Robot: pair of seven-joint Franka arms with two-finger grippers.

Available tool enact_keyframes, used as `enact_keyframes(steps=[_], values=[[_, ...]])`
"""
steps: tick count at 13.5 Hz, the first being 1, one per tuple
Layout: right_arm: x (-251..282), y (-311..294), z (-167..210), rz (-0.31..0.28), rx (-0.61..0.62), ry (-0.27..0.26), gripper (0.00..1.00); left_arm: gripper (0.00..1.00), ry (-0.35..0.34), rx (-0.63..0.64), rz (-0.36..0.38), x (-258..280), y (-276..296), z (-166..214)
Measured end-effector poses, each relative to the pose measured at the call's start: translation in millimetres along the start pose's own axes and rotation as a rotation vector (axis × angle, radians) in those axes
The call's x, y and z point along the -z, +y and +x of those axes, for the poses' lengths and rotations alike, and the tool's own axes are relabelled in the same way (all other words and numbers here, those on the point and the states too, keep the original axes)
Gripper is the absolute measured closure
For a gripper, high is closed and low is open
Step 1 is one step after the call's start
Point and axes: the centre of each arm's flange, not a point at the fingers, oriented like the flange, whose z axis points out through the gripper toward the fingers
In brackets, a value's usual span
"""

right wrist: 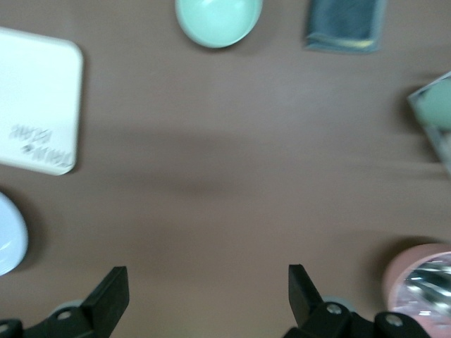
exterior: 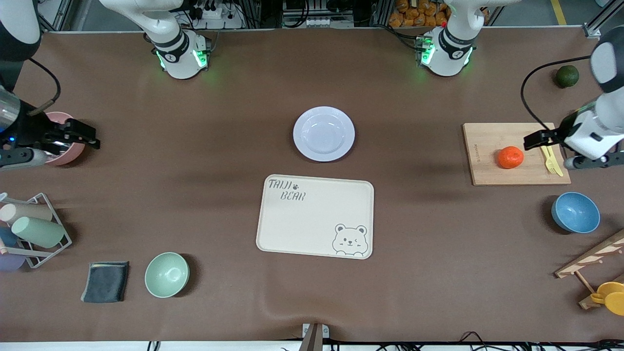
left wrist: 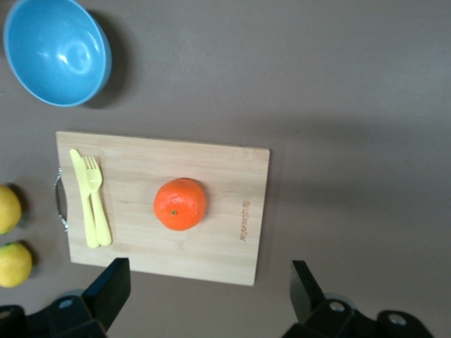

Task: Place orange and plate with both arms
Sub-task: 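Reach the left gripper to the orange while the right gripper moves out, then grasp the orange on the cutting board with the left gripper and lift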

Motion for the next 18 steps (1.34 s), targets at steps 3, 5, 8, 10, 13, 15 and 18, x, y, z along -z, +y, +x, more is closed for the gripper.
enact_keyframes(steps=[3, 5, 8, 10, 13, 15, 18], values=[[-16.3, -4.5, 3.3, 0.065, -0.002, -0.042, 0.0, 0.0, 0.018, 0.016, 0.012, -64.1, -17.6, -14.2], [-23.0, -4.4, 5.6, 0.071, -0.003, -0.056, 0.0, 0.0, 0.037, 0.028, 0.006, -105.2, -34.1, -28.1], [-36.8, -16.8, 9.1, 0.111, 0.009, -0.08, 0.0, 0.0, 0.026, 0.031, -0.004, -146.4, -52.4, -40.4], [-50.1, -24.9, 11.7, 0.179, 0.005, -0.1, 0.0, 0.0, 0.012, 0.038, -0.008, -162.5, -61.8, -39.7], [-70.9, -26.6, 16.4, 0.241, -0.009, -0.132, 0.0, 0.0, -0.001, 0.05, -0.013, -188.0, -68.5, -36.6], [-78.3, -26.8, 19.5, 0.258, -0.014, -0.144, 0.0, 0.0, -0.016, 0.052, -0.011, -200.6, -72.0, -36.8], [-85.9, -29.7, 21.8, 0.298, -0.02, -0.154, 0.0, 0.0, -0.02, 0.05, -0.013, -213.2, -71.2, -35.0]])
